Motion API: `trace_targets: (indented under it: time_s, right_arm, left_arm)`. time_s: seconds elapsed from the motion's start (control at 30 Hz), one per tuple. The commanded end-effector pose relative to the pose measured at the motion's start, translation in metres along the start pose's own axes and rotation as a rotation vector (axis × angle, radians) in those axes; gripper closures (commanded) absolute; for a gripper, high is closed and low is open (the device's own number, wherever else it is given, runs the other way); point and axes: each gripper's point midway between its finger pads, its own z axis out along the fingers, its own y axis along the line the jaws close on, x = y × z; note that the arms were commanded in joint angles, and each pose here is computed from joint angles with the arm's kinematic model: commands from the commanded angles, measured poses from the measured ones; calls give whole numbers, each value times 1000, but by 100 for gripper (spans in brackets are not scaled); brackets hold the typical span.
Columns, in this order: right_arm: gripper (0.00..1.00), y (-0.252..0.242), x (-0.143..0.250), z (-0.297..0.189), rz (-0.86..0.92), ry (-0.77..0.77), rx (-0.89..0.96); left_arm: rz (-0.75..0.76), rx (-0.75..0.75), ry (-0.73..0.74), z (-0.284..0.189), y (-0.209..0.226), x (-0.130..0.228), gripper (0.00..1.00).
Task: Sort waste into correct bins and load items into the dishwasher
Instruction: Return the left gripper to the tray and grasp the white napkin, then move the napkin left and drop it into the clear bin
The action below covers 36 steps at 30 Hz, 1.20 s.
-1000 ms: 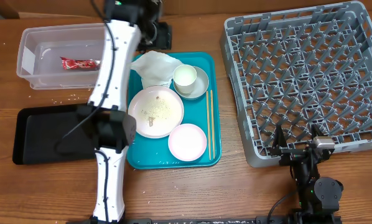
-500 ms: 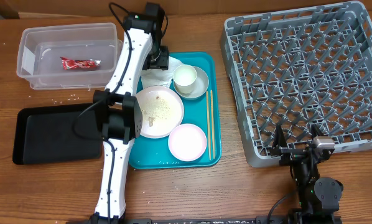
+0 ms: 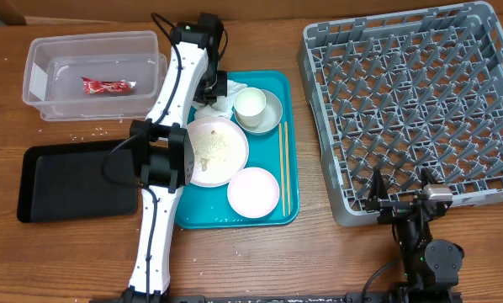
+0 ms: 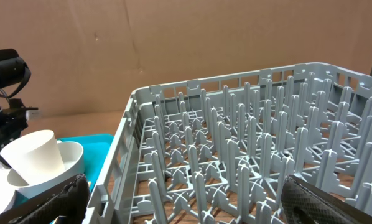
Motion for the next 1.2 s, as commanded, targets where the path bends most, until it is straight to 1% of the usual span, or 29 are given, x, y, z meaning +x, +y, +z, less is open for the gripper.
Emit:
trace_targets:
  time_s: [0.0,0.1,0.17,0.2,0.27,0.33,0.43,0.53,0.6,0.7,0.8,0.87,1.0,1.03,1.07,1.1,1.13,1.17]
  right_arm:
    - [0,-2,1,0,-3,-5,11]
    - [0,-2,1,0,-3,-5,11]
    - [0,-2,1,0,-3,-5,11]
    - [0,-2,1,0,-3,-5,11]
    - [0,-2,1,0,-3,-5,11]
    - [0,-2,1,0,-3,-5,11]
    - [0,-2,1,0,-3,-5,11]
    - [0,-2,1,0,-3,-5,11]
    - [0,-2,1,0,-3,-5,11]
    - [0,-2,1,0,-3,-5,11]
    - [0,-2,1,0,-3,-5,11]
    - [0,-2,1,0,-3,-5,11]
    - [0,-2,1,0,-3,-5,11]
    - [0,-2,1,0,-3,-5,11]
    - [0,-2,1,0,-3,-5,11]
    - [0,-2,1,0,-3,-5,11]
    - [0,-2,1,0,-3,-5,11]
    - [0,-2,1,0,-3,-5,11]
  left_arm:
    - [-50,76,-109,-47,1,-19,96]
    - [-99,128,-248,-105,9,-35,96]
    - [-152,150,-351,-146,21,-43,96]
    - [-227,162,-453,-186,42,-50,96]
    - [-320,150,-533,-213,68,-55,96]
    - [-437,126,-590,-229,102,-58,96]
    - [-570,103,-601,-231,143,-57,96]
    - [-673,86,-564,-220,176,-51,96]
    - [-776,64,-526,-207,201,-43,96]
    - [-929,41,-470,-186,227,-34,96]
    - [-1060,39,-418,-164,242,-29,96]
    - [-1087,37,-410,-154,248,-32,96]
    - [-1094,30,-397,-142,251,-33,95]
    - [-1094,29,-395,-141,251,-33,93]
    - [-1093,29,-394,-141,251,-33,88]
    - [-1093,30,-395,-141,251,-33,79]
    - [-1093,31,-399,-142,251,-34,50]
    - [-1093,32,-402,-142,252,-35,43]
